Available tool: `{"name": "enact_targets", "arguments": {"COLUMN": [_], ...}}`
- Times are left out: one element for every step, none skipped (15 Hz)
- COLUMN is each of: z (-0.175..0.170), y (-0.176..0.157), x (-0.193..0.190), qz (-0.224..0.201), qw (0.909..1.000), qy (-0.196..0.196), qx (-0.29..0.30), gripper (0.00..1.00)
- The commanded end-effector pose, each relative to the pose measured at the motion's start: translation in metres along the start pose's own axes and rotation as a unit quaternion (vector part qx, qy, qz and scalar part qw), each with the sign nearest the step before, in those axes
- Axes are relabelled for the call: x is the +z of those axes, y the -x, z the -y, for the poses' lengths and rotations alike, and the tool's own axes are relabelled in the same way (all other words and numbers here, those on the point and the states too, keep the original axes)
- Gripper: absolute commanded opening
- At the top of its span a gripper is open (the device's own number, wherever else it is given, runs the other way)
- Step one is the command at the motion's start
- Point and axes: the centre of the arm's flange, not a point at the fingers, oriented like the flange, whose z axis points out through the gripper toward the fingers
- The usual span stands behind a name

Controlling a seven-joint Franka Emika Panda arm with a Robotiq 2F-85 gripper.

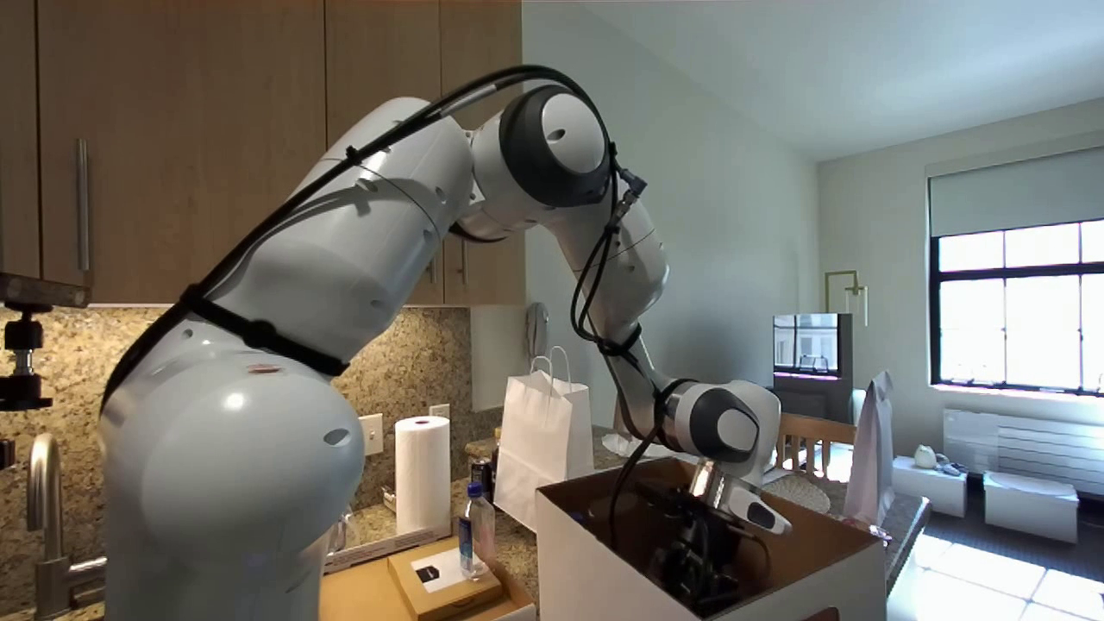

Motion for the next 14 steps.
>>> {"name": "enact_targets", "arguments": {"z": [0.001,0.001,0.002,0.002,0.004,0.006,0.010,0.013,0.017,0.020,0.024,0.027,0.029,0.031], "y": [-0.003,-0.002,-0.004,-0.006,-0.008,-0.010,-0.012,-0.015,-0.019,-0.022,-0.026,-0.028,-0.029,-0.032], "x": [-0.007,-0.009,-0.013,-0.018,-0.024,-0.029,-0.034,-0.037,-0.040,-0.042,-0.042,-0.042,-0.039,-0.037], "qz": [0.016,0.009,-0.009,-0.027,-0.051,-0.067,-0.090,-0.111,-0.135,-0.151,-0.168,-0.181,-0.216,-0.243], "qw": [0.9998,0.9999,0.9999,0.9993,0.9981,0.9967,0.9945,0.9923,0.9890,0.9864,0.9836,0.9809,0.9737,0.9674], "qy": [0.004,-0.001,-0.011,-0.026,-0.035,-0.046,-0.052,-0.055,-0.059,-0.064,-0.065,-0.068,-0.068,-0.068], "qx": [0.014,0.008,0.005,-0.005,-0.004,-0.006,-0.010,-0.009,-0.009,-0.010,-0.013,-0.019,-0.022,-0.028], "gripper": [1.00,1.00,1.00,1.00,1.00,1.00,1.00,1.00,1.00,1.00,1.00,1.00,1.00,1.00]}}
